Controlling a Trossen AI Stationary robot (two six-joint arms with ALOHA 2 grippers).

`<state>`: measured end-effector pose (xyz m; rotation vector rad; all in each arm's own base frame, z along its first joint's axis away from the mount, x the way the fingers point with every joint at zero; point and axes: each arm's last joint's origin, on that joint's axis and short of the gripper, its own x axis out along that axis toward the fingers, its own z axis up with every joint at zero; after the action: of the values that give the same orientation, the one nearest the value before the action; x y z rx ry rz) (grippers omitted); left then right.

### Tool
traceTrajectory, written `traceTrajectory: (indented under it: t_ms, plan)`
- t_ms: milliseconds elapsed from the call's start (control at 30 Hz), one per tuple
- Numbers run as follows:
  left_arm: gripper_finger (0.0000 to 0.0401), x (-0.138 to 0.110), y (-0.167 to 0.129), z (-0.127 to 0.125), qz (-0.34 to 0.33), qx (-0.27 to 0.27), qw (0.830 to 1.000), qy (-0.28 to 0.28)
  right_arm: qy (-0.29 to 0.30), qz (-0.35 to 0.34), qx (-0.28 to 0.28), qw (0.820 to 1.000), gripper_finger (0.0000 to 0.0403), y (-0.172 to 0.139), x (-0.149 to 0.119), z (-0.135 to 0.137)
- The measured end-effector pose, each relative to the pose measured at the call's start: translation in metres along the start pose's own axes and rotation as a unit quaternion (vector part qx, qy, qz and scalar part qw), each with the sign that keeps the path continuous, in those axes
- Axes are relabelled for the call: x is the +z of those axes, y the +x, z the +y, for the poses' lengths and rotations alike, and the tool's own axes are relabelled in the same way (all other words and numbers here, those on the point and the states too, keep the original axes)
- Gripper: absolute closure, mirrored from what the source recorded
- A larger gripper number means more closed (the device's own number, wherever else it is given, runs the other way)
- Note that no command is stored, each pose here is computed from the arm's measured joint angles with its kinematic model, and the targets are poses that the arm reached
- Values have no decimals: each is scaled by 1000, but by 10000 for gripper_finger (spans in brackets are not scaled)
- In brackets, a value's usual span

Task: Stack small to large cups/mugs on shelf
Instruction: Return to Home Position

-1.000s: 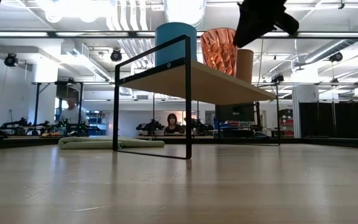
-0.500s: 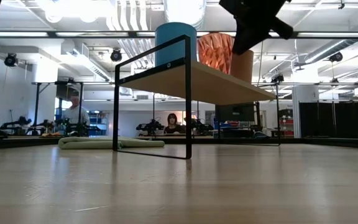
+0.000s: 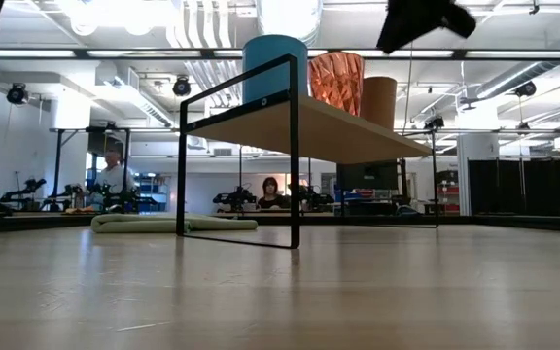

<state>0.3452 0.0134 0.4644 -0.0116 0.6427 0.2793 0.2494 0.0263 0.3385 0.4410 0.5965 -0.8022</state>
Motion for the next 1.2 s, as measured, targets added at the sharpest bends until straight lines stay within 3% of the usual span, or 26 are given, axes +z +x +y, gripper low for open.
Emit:
traceTrajectory:
  t_ms: [300, 633, 700, 833, 967, 1133, 1200]
  plan:
    - [367, -5, -49, 13, -17, -2, 1000, -5, -27, -26, 84, 996, 349, -74, 16, -33]
    - [367, -17, -109, 28, -50, -5, 999, -20, 14, -68, 155, 985, 349, -120, 27, -86]
    - [367, -19, -115, 30, -50, -6, 998, -39, 25, -70, 168, 983, 349, -126, 27, -94]
    - [367, -22, -128, 33, -65, -12, 992, -111, -21, -82, 200, 976, 349, -131, 29, -98]
    - [367, -23, -141, 34, -86, -23, 986, -142, -49, -129, 267, 954, 349, -131, 33, -79]
    - [367, -17, -156, 32, -142, -50, 976, -160, -113, -225, 385, 888, 349, -122, 36, -36]
    - [367, -14, -159, 29, -162, -59, 974, -151, -135, -243, 393, 876, 349, -119, 35, -28]
